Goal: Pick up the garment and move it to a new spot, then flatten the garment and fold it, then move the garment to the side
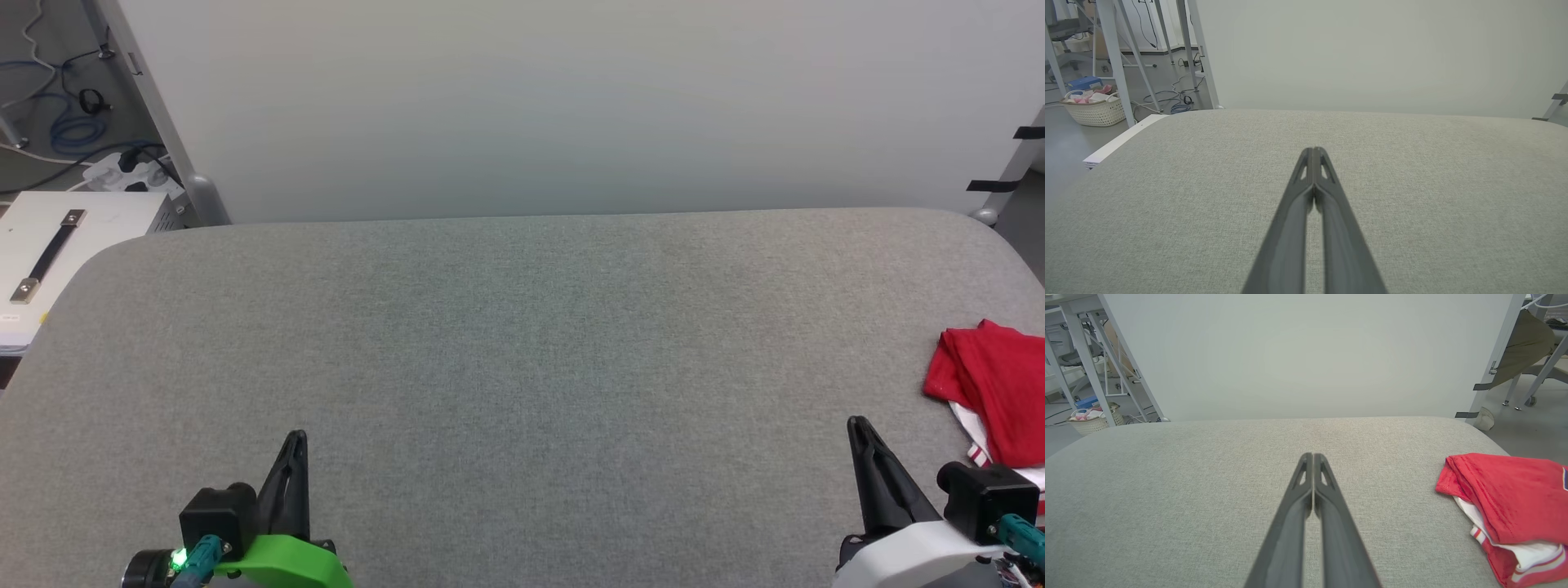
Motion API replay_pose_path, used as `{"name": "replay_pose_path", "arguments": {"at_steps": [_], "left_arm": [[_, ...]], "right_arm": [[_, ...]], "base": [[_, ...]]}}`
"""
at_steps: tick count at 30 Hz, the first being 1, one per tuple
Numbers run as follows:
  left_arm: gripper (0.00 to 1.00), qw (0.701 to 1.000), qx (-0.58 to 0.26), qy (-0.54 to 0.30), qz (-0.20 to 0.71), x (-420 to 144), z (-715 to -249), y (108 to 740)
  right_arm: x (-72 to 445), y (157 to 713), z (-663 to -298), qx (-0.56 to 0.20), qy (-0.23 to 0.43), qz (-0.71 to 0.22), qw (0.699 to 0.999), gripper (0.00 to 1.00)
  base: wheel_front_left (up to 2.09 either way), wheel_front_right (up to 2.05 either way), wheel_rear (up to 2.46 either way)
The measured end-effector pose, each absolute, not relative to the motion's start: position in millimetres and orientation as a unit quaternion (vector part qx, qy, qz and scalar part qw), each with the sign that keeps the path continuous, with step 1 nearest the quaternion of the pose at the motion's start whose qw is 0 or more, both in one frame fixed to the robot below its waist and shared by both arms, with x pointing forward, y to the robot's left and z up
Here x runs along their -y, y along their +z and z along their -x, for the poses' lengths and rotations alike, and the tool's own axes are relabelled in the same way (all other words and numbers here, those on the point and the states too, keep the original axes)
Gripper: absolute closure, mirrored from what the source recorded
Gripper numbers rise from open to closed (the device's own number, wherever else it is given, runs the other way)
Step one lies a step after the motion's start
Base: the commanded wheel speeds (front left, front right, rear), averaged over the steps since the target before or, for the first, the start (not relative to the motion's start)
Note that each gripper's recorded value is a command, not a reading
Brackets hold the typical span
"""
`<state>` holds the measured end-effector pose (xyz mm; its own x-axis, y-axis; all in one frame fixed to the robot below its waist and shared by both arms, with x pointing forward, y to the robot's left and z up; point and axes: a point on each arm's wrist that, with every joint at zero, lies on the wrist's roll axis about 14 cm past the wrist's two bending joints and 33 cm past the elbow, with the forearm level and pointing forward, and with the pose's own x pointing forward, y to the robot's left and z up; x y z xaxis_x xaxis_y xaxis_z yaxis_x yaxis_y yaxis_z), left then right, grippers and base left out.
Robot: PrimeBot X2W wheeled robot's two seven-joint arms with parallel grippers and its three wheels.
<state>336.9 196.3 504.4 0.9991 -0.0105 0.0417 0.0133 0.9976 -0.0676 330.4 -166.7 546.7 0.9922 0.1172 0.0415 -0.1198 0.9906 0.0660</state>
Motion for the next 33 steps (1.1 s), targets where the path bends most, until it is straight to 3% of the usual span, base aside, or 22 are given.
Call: {"name": "replay_pose_path", "arguments": {"at_steps": [33], "left_arm": [[1.0, 1.0, 0.011, -0.009, 0.025, -189, -344, 506]], "right_arm": [[166, 535, -337, 0.002, 0.058, -0.023, 0.998, 1.0]], "base": [[0.0, 0.0, 0.0]]}}
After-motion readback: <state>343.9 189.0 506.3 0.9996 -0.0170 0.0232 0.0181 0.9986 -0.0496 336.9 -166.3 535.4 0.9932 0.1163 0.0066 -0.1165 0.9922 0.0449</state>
